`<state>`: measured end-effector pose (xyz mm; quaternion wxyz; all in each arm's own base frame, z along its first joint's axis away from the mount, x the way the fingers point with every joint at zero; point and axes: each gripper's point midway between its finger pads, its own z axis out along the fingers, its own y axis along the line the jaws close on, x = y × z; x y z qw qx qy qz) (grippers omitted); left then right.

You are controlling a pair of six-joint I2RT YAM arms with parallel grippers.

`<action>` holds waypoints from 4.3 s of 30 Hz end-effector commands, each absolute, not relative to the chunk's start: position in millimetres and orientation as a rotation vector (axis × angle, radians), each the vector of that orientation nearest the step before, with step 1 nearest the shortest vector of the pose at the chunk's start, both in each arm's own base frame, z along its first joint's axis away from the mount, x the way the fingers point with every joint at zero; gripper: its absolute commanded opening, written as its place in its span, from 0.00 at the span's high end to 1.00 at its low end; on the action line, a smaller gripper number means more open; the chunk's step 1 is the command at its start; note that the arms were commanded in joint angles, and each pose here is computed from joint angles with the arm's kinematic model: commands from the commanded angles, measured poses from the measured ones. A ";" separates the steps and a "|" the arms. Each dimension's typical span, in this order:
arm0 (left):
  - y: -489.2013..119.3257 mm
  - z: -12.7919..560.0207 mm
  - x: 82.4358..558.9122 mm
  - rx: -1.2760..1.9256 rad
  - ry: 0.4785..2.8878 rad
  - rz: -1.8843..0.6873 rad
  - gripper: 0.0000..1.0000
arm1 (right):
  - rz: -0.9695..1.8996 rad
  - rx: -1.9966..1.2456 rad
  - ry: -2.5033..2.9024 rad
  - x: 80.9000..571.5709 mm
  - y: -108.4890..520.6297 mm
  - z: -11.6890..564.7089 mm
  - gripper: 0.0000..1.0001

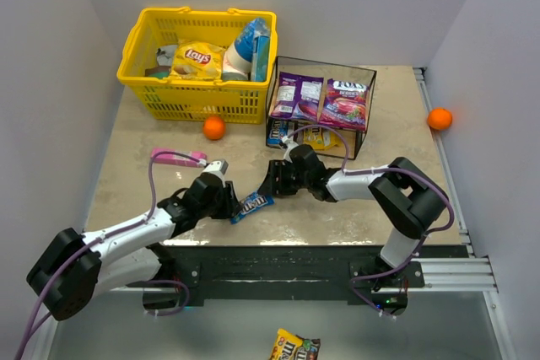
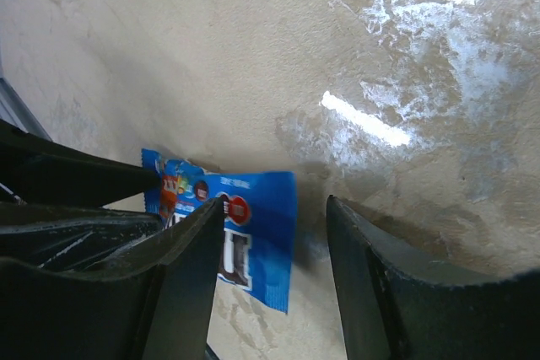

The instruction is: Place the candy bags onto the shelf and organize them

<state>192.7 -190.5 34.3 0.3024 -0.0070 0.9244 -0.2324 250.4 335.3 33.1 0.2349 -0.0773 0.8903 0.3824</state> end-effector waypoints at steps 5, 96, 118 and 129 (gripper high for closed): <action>-173.7 12.6 193.5 -0.086 2.507 -0.472 0.59 | 1.076 -0.311 2.438 242.3 341.5 33.9 0.45; -155.3 130.0 229.0 -0.152 2.160 -0.461 0.00 | 0.691 1.586 0.996 313.2 57.3 174.9 1.00; -153.6 133.1 231.0 -0.142 2.162 -0.436 0.00 | 0.606 1.701 0.818 356.6 52.9 141.9 1.00; -155.7 129.4 233.7 -0.132 2.177 -0.420 0.00 | 0.546 1.665 0.868 386.6 37.1 129.1 1.00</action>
